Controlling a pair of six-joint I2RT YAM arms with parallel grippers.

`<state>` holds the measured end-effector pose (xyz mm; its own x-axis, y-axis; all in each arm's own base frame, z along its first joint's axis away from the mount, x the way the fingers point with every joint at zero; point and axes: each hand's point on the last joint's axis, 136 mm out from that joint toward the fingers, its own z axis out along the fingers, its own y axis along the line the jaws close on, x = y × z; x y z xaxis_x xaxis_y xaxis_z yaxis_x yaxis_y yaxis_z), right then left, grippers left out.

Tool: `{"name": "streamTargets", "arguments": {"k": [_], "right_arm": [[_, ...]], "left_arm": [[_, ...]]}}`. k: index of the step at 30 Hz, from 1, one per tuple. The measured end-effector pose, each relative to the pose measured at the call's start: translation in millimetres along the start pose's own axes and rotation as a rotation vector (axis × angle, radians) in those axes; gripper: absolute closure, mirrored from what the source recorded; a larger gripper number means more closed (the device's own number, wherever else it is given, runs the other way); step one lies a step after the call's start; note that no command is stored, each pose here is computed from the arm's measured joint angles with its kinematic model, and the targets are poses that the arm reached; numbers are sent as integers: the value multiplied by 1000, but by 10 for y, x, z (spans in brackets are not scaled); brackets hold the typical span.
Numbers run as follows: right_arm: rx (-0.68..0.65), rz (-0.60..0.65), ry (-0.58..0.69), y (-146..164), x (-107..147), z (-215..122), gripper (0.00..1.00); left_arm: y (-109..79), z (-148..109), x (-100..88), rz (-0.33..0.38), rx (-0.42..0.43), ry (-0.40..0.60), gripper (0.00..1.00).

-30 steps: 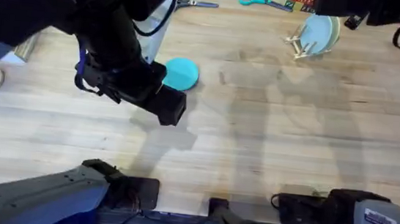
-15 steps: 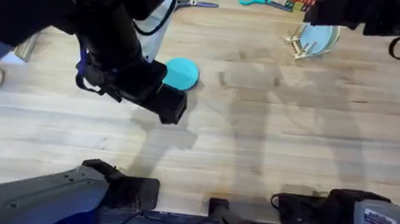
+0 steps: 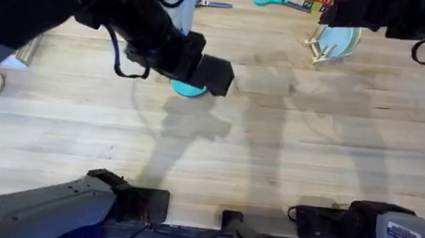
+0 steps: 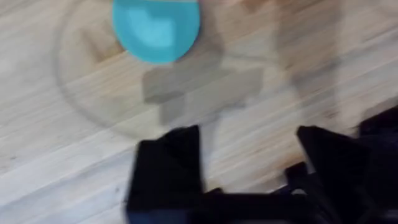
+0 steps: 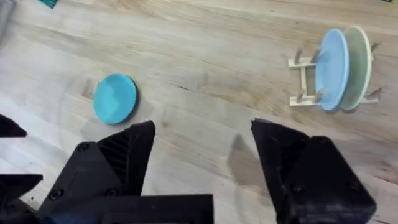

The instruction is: Pick up the plates from the table one by one and place each into a slot on the dish rack.

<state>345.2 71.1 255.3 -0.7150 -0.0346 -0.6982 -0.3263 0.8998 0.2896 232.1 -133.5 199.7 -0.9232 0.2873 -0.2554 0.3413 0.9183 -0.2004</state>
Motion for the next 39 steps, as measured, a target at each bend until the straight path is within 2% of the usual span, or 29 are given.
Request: {"name": "streamTargets", "arguments": {"k": [5, 6, 7, 15, 19, 30, 39], "right_arm": [[0, 0, 0, 0, 0, 0, 79], [0, 0, 0, 0, 0, 0, 79], [0, 0, 0, 1, 0, 0, 79], [0, 0, 0, 0, 0, 0, 79], [0, 0, 0, 0, 0, 0, 79], [0, 0, 0, 0, 0, 0, 80], [0, 0, 0, 0, 1, -1, 72]], "left_arm": [[-112, -5, -80, 5, 63, -31, 815], [-121, -6, -84, 9, 69, -32, 918], [-135, -7, -89, 7, 77, -34, 946], [-228, -18, -124, 12, 130, -47, 957], [-206, -30, -168, -3, 141, -63, 957], [233, -43, -335, -148, 124, -139, 957], [577, 302, -157, -284, 148, -109, 945]]}}
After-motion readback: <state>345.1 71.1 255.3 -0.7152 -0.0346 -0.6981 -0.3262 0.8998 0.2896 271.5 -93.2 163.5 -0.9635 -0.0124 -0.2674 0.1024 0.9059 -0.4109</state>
